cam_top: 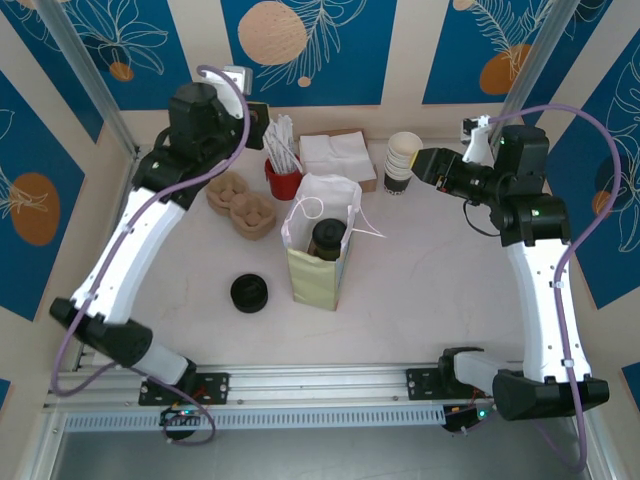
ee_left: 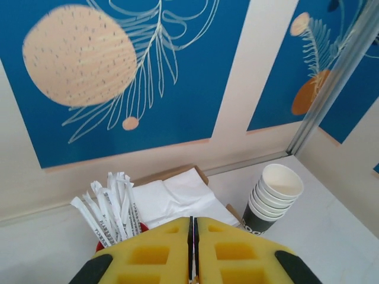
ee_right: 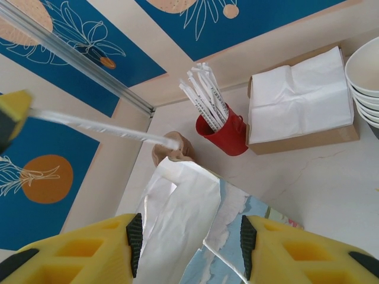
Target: Pack the takeout coffee
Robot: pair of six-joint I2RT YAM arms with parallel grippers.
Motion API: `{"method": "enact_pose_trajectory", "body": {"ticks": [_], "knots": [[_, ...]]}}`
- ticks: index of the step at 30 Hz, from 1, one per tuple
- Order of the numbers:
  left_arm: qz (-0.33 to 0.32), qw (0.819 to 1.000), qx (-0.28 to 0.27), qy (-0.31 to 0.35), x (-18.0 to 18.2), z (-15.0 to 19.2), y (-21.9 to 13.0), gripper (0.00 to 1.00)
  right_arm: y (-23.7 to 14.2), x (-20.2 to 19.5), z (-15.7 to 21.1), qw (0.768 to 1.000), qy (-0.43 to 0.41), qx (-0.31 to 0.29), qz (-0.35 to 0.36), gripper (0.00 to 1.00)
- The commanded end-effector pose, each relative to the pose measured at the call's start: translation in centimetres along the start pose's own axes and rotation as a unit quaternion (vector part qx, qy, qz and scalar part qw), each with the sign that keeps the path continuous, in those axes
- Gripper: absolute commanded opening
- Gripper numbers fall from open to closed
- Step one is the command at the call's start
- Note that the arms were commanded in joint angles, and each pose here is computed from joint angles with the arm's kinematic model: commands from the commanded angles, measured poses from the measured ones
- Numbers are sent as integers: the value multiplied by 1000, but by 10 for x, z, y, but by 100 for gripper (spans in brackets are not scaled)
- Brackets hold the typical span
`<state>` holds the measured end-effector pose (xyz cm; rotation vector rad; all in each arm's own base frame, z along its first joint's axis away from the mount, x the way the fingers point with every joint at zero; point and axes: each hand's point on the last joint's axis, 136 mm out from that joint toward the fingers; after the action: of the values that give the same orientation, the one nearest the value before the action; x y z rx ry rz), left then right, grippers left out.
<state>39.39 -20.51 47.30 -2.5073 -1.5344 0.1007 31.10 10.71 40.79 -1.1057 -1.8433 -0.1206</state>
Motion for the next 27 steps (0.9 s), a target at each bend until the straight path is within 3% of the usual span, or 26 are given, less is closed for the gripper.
{"method": "enact_pose_trajectory", "body": {"ticks": [1,12,27], "knots": [[-27,999,18,40,-2,2,-28,10,-8,5,0,1000,1,-6,-6,50],[53,996,-37,59,-56,-31,-106,9,-4,-1,0,1000,7,-5,-7,50],[148,986,-63,45,-91,-41,-153,9,6,-12,-2,1000,17,-2,2,50]]}}
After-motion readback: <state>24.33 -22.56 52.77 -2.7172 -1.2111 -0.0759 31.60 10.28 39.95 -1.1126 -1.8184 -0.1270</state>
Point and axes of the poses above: each hand's point on the last joint's axis, 136 mm out from that joint toward the fingers, its own y axis out along the fingers, its own x axis along the line the jaws close on, z = x × y, and after that the axes turned 12 degrees about y, right-handed
